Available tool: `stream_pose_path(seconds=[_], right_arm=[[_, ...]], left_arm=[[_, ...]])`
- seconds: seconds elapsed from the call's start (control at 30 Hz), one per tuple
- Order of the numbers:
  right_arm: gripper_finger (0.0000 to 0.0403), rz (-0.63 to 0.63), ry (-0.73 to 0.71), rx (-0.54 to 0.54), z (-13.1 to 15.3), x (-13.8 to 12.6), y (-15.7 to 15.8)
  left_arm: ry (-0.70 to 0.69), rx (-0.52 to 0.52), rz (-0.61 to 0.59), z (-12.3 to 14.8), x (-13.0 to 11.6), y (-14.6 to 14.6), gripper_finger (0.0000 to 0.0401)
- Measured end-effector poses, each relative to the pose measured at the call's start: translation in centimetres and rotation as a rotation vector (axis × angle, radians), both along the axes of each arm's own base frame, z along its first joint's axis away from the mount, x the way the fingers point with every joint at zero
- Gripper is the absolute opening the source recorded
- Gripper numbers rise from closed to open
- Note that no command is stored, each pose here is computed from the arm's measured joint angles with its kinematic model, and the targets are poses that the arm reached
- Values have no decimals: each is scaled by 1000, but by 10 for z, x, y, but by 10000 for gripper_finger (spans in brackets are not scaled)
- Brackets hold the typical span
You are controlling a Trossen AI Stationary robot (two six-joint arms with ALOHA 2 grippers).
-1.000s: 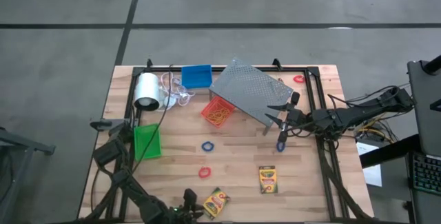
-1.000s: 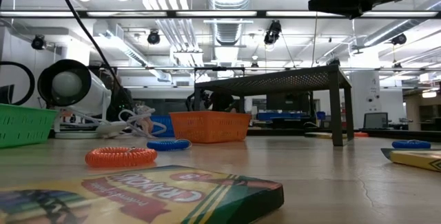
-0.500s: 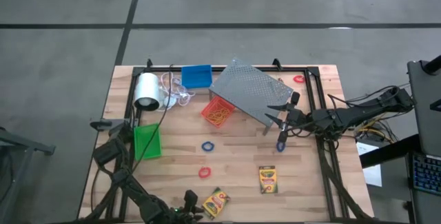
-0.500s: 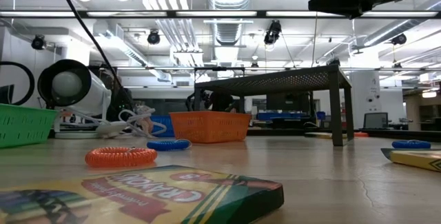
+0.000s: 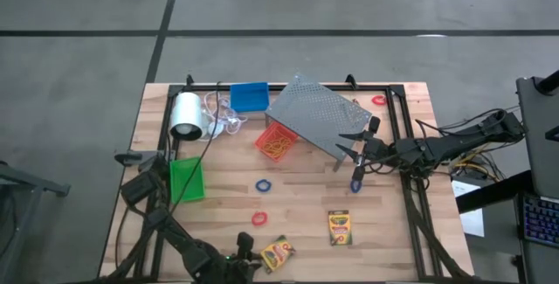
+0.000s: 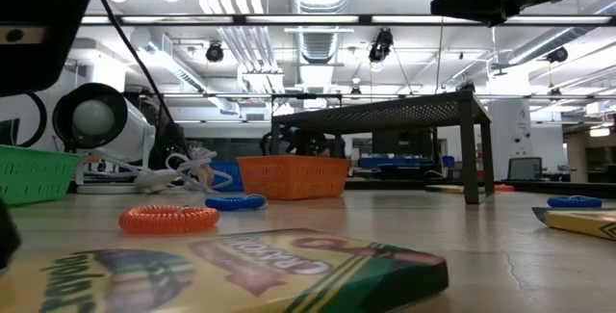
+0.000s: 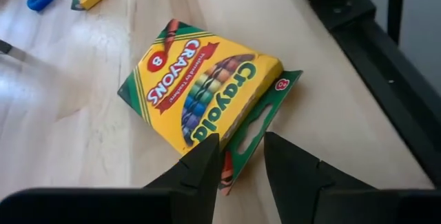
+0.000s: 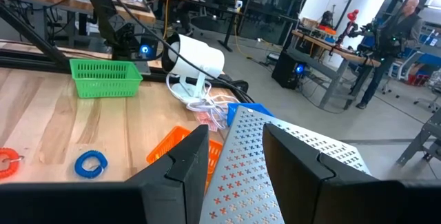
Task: Pick & Place Office Desk Supplies
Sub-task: Put the crayon box into the green bin
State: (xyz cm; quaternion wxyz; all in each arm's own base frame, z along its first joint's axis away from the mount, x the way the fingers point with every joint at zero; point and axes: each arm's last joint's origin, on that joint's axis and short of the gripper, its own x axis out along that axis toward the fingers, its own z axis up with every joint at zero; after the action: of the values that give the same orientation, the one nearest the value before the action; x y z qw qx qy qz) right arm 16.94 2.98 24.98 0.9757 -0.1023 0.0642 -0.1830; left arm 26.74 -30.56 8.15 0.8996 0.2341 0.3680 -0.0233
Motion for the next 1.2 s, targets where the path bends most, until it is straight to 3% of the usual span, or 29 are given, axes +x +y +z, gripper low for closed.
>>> stream_pose_path(seconds=[0.6,0.93,1.2], right_arm=[[137,0,0,-1,0,0,0],[137,0,0,-1,0,0,0],[137,0,0,0,0,0,0]], left_arm=[[13,16,-25,0,1,1,115],[22,-4,-29,-1,1,1,13],[19,-4,-22,-1,1,1,2]])
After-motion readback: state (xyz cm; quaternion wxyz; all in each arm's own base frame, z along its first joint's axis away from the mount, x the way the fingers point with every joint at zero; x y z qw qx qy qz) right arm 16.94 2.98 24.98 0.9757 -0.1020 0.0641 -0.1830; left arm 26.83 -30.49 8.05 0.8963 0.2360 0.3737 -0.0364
